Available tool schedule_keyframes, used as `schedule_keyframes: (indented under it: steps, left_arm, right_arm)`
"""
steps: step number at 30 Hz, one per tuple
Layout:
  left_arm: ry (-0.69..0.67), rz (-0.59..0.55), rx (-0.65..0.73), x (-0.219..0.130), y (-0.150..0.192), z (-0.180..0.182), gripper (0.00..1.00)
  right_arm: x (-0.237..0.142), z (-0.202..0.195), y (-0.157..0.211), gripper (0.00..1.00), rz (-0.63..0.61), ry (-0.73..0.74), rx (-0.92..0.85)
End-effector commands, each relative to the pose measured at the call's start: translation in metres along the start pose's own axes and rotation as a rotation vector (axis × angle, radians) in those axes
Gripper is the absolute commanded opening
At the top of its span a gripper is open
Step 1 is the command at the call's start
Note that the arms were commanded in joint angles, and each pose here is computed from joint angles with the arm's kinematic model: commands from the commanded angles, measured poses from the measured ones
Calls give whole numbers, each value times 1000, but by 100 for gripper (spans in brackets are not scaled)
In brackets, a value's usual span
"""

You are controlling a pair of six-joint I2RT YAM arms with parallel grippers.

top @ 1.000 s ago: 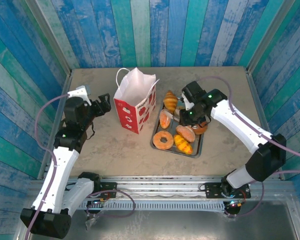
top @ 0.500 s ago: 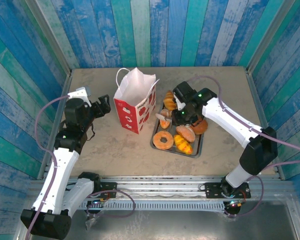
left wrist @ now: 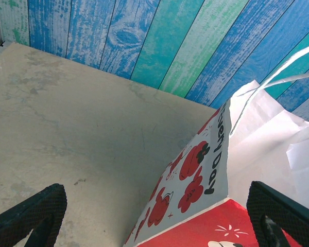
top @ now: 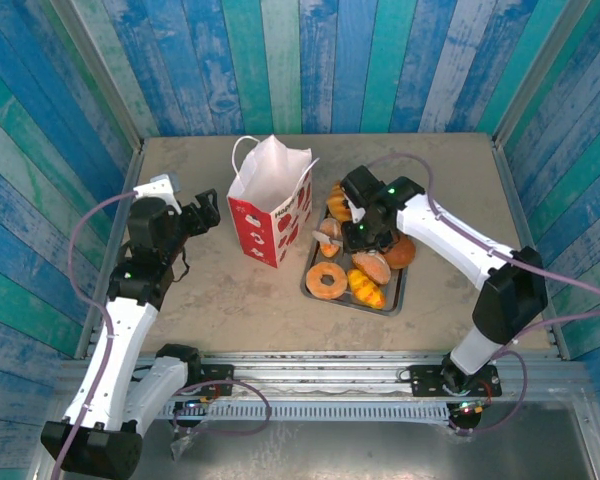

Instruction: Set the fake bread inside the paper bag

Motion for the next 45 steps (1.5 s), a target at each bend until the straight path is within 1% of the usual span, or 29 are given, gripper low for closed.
schedule_keyframes:
  steps: [1, 3, 10, 15, 18, 22, 27, 30, 32, 36, 38, 40, 44, 45]
  left_arm:
    - [-25, -16, 18, -4, -1, 3, 94]
    - [-30, -16, 19, -4, -1, 3, 94]
    - [-31, -23, 5, -5, -4, 3, 94]
    - [-10, -30, -21, -4, -12, 0, 94]
    - [28, -20, -28, 0, -20, -6, 94]
    - [99, 7, -13, 8, -35, -16, 94]
    - [177, 63, 56, 22, -53, -27, 94]
    - [251, 121, 103, 37, -58, -36, 97]
    - [278, 162, 124, 50, -57, -38, 99]
    - [286, 259, 154, 81, -45, -37, 95]
    - [315, 294, 156, 93, -41, -39, 91]
    - [344, 327, 151, 105, -36, -42, 85]
    - [361, 353, 134, 121, -30, -43, 74]
    - [361, 360, 130, 124, -29, -42, 69]
  right_arm:
    - [-4, 5, -5, 50, -27, 8, -5]
    - [-2, 5, -5, 49, -24, 15, -6]
    - [-5, 4, -4, 42, -36, 28, -11]
    - [-18, 2, -1, 38, -69, 23, -19]
    - [-29, 0, 1, 36, -106, 10, -31]
    - [-49, -4, 3, 36, -171, -3, -41]
    - [-78, -10, 6, 35, -279, -8, -48]
    - [-93, -14, 8, 35, -331, -17, -50]
    - [-100, -17, 12, 35, -354, -23, -50]
    - [-113, -25, 19, 35, -405, -23, -37]
    - [-120, -29, 22, 35, -431, -21, -28]
    - [-126, -33, 25, 35, -458, -21, -22]
    - [-137, -37, 28, 35, -501, -27, -16]
    - [-140, -38, 29, 35, -512, -27, -14]
Point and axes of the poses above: each hand's point on the last joint's axis, 136 mm out from that joint toward the fingers, its own x axis out along the fingers, its own z axis along the line the jaws close on, y = z × x, the point moved 8 cm from there along -x, back along the fingers, and after that the axes turned 12 degrees about x, right-handed, at the moved point
